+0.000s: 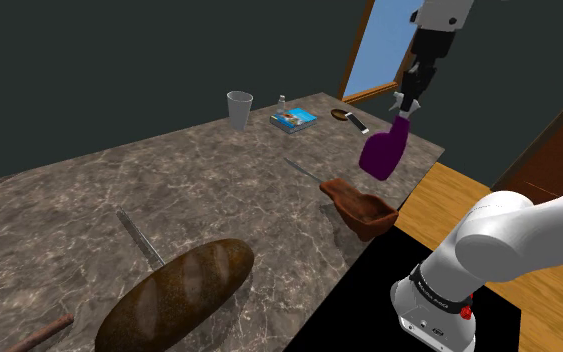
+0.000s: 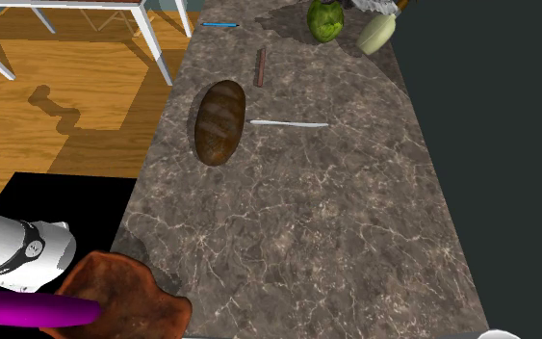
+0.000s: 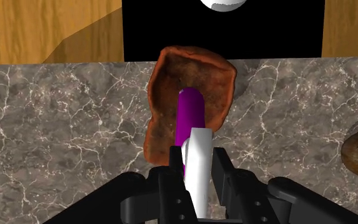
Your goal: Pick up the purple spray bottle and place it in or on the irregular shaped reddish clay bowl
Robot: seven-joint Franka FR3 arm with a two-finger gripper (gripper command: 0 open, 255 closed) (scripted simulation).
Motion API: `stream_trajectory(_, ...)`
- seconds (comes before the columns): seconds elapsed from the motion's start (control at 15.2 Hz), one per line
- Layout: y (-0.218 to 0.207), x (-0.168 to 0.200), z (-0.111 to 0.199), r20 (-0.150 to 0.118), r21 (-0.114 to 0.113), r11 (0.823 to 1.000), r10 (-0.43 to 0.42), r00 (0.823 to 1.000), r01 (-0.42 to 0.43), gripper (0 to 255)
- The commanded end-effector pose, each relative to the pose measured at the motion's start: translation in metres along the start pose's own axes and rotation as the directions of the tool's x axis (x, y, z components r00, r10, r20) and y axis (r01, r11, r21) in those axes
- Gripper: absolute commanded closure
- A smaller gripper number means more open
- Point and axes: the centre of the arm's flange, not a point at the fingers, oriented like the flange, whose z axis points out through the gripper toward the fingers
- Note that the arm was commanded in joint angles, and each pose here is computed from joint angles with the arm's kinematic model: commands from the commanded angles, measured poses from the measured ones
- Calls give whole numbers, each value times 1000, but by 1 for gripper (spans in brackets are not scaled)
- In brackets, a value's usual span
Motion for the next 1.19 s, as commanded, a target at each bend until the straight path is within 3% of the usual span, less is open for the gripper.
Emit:
stream_trajectory(0.0,-1,2,11,0,0,1000,0,1000,0,255)
stream_trajectory(0.99,-3,11,94,0,0,1000,0,1000,0,255)
stream_trajectory(1.12,-3,11,94,0,0,1000,0,1000,0,255)
